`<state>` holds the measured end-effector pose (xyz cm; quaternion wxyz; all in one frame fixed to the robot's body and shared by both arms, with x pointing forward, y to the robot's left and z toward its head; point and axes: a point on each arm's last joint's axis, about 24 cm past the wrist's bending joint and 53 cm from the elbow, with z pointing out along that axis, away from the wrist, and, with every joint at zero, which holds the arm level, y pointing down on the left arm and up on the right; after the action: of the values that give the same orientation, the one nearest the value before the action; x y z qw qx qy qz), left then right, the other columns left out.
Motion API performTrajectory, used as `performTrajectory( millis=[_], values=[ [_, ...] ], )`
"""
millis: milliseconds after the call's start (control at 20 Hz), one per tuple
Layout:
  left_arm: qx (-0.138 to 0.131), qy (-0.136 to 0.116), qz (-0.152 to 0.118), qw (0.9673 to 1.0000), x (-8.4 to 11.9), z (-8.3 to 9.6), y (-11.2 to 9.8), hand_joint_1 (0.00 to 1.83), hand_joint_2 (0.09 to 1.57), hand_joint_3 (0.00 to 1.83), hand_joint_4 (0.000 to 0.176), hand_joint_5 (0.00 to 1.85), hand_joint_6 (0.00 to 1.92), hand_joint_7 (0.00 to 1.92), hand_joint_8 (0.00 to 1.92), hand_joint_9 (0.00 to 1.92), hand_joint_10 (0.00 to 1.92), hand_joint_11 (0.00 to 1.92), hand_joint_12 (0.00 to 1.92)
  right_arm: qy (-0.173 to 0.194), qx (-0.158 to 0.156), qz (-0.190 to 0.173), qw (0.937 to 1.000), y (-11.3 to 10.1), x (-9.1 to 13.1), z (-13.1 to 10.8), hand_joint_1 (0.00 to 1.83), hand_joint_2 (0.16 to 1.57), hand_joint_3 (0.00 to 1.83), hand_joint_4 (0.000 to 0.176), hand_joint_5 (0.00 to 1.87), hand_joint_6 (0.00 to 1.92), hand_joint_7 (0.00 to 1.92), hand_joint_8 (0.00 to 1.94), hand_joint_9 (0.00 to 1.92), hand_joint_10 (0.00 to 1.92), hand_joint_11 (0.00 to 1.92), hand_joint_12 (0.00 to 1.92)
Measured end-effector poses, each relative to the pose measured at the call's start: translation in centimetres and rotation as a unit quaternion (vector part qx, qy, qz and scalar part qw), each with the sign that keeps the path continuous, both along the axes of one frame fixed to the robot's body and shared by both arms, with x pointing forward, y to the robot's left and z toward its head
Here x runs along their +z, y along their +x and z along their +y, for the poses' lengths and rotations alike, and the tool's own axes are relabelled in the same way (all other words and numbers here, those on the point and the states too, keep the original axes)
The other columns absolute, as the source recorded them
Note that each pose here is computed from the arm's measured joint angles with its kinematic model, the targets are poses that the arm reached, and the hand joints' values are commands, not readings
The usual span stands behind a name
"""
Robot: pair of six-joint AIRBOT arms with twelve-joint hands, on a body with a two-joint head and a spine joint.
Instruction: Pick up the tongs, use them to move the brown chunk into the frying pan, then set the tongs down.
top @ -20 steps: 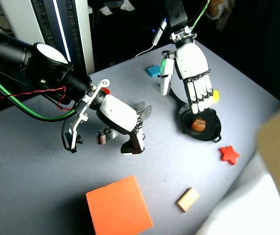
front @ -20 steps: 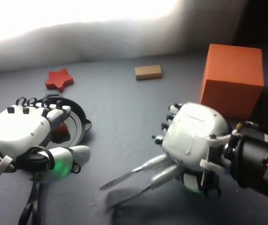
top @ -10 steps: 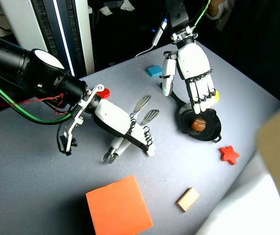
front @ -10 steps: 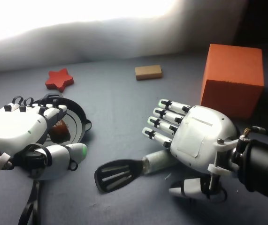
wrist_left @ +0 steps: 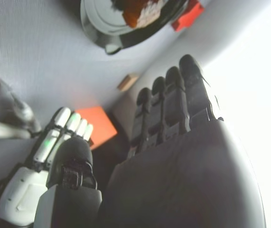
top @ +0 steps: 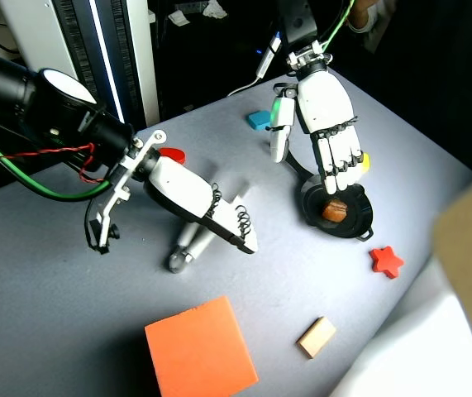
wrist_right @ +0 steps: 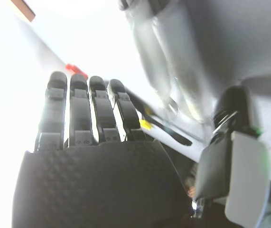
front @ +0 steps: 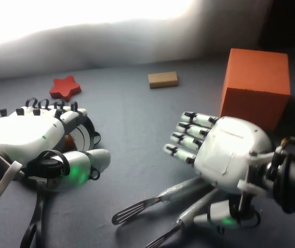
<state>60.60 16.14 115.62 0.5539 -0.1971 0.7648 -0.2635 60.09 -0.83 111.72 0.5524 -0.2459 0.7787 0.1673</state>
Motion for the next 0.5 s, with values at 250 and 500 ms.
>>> performTrajectory(
  millis=[250, 500],
  values=[
    [-0.006, -0.027, 0.004, 0.9996, 0.6, -1.3, -0.8, 0.17, 1.34, 0.0, 0.002, 0.53, 0.05, 0.53, 0.04, 0.5, 0.09, 0.0, 1.32, 0.016, -0.09, 0.061, 0.9939, -0.1, 2.3, -4.9, 0.27, 1.12, 0.0, 0.0, 0.83, 0.28, 1.0, 0.13, 0.78, 0.58, 0.28, 1.42],
    [-0.019, -0.046, -0.004, 0.9988, 1.8, -2.6, -1.2, 0.16, 1.41, 0.0, 0.0, 0.68, 1.14, 0.7, 1.4, 0.58, 1.59, 0.36, 1.89, 0.036, -0.147, 0.067, 0.9862, -1.6, 6.2, -9.3, 0.23, 1.24, 0.01, 0.0, 0.9, 1.0, 0.99, 1.16, 0.79, 1.57, 0.52, 1.91]
  ],
)
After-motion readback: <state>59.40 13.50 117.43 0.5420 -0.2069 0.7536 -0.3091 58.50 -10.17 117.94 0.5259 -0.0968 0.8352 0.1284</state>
